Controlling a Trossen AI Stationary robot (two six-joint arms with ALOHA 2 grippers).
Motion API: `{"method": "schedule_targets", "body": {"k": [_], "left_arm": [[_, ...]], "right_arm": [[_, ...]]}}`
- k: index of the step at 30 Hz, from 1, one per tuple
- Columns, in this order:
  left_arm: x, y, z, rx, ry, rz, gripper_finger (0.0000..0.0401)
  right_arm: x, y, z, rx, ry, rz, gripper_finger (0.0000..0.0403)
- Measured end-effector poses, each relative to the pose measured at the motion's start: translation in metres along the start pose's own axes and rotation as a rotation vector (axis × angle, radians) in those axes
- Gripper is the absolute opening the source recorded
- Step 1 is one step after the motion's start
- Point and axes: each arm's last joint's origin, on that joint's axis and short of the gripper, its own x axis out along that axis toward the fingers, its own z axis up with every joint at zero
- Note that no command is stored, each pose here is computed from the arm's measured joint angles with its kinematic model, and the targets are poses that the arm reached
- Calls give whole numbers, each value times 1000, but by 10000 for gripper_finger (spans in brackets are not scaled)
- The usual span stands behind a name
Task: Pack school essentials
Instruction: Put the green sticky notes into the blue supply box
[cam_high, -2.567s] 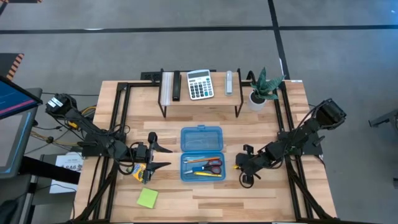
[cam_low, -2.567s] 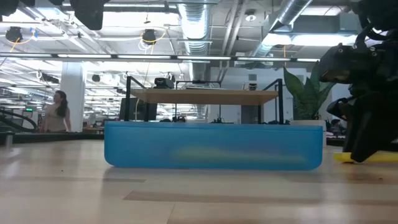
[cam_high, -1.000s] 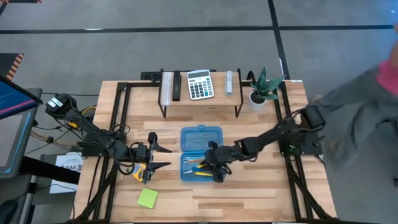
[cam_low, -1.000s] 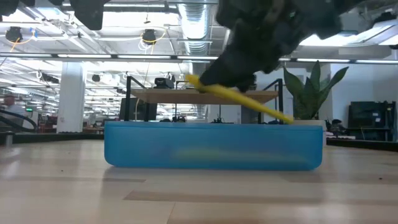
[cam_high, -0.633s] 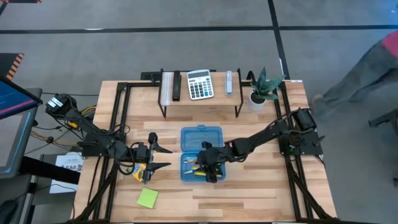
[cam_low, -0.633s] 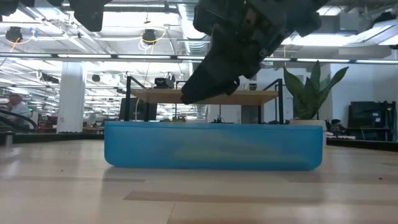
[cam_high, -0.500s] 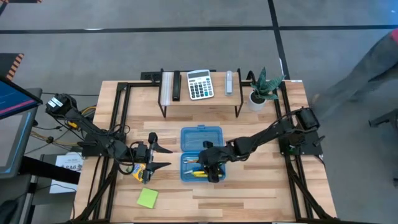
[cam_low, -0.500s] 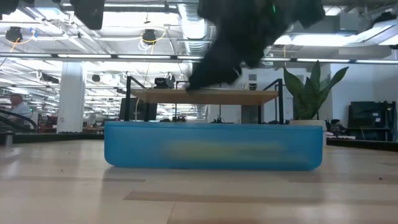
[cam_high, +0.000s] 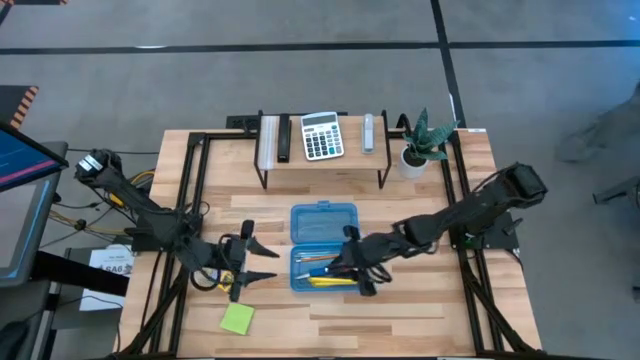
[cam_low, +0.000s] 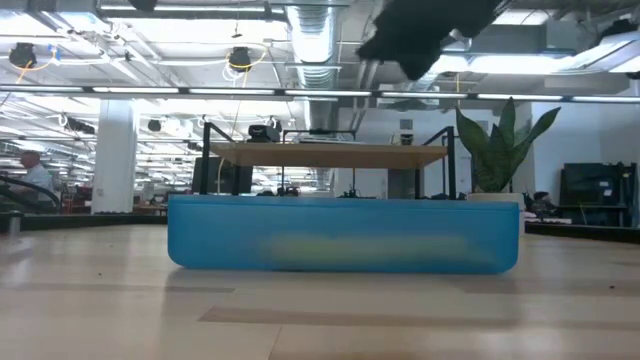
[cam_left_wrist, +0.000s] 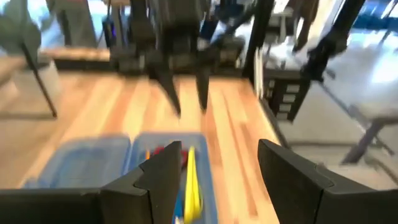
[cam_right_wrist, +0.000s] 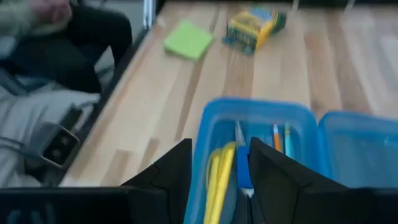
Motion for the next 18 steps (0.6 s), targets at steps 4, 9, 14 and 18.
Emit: {"method": "schedule_targets", "body": {"k": [4, 9, 14, 18], "left_arm": [[-5, -9, -1, -27, 53, -1, 200], [0, -27, -8, -110, 31, -42, 200], [18, -54, -28, -5, 47, -112, 184], [26, -69, -40, -14, 126, -109, 171]], "right_arm": [[-16, 10, -10, -14, -34, -26, 166], [-28, 18, -13, -20, -102, -13, 166], [-29, 16, -12, -15, -119, -28, 165], [-29, 17, -13, -17, -116, -26, 165]]}}
